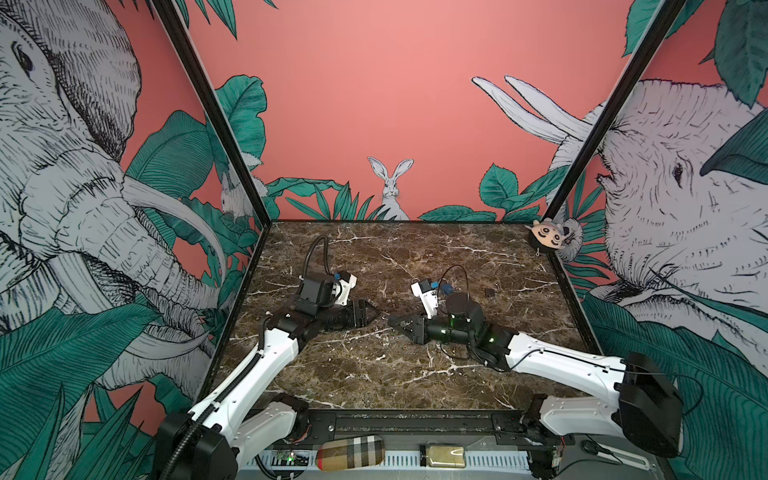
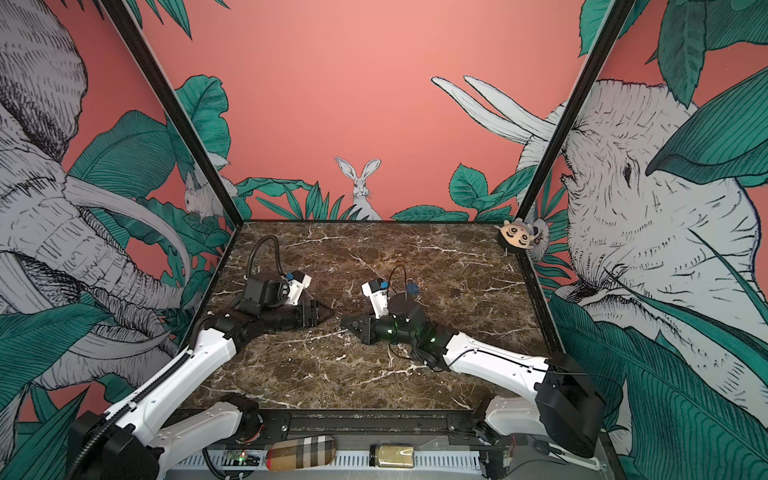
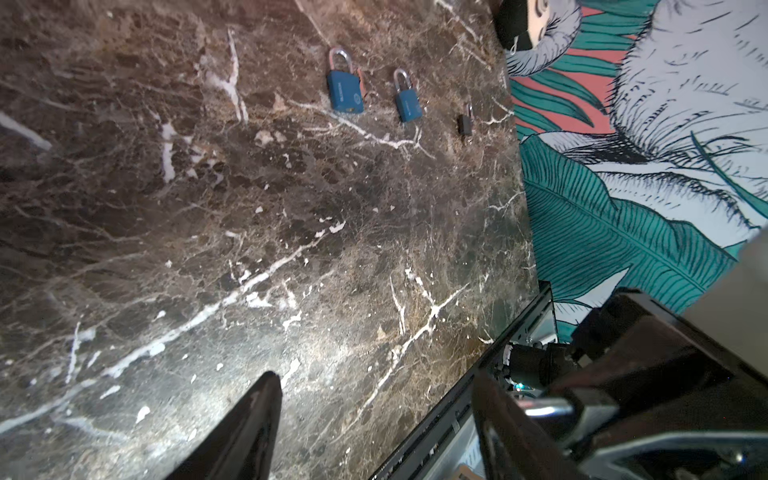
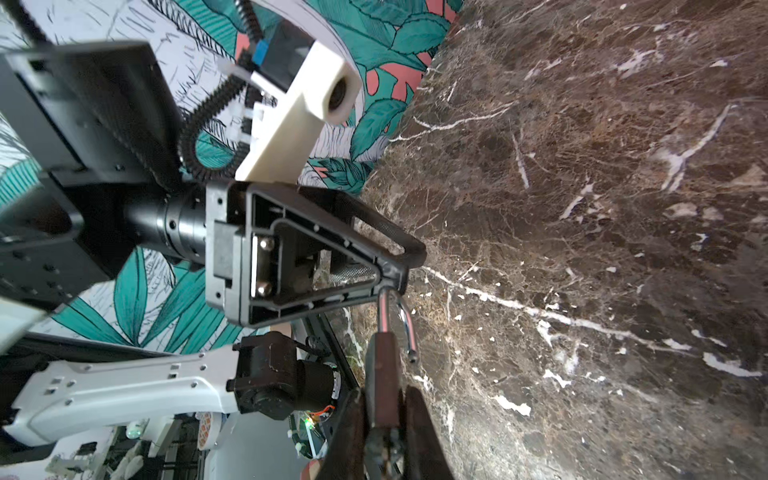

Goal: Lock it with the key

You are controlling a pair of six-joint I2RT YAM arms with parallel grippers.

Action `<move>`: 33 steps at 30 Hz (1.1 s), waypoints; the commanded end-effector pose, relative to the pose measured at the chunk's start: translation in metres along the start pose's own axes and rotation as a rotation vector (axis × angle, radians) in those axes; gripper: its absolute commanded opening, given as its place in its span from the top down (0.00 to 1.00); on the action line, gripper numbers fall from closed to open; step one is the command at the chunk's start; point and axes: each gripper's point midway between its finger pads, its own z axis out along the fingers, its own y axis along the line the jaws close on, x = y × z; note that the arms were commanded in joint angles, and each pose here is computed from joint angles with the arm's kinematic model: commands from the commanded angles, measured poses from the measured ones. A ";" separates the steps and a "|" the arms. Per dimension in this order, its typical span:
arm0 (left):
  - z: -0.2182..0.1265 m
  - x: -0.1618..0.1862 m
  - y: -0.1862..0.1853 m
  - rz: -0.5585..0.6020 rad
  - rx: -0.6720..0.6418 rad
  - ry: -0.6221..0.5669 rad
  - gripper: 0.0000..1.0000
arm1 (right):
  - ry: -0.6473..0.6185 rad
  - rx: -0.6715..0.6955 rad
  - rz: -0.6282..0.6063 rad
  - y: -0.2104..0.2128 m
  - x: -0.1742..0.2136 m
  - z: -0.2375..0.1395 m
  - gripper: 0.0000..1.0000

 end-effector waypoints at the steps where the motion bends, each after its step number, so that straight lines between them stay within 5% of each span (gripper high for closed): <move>1: -0.005 -0.016 -0.032 0.110 0.167 -0.090 0.28 | -0.096 -0.106 0.021 0.026 -0.025 -0.011 1.00; 9: -0.015 -0.011 -0.056 0.178 0.314 -0.126 0.30 | -0.117 -0.124 0.119 0.016 -0.024 -0.010 1.00; 29: -0.007 -0.015 -0.061 0.192 0.366 -0.114 0.27 | -0.147 -0.256 0.207 0.019 -0.038 0.010 1.00; 33: -0.008 -0.013 -0.062 0.189 0.374 -0.106 0.33 | -0.138 -0.270 0.237 0.015 -0.038 0.019 1.00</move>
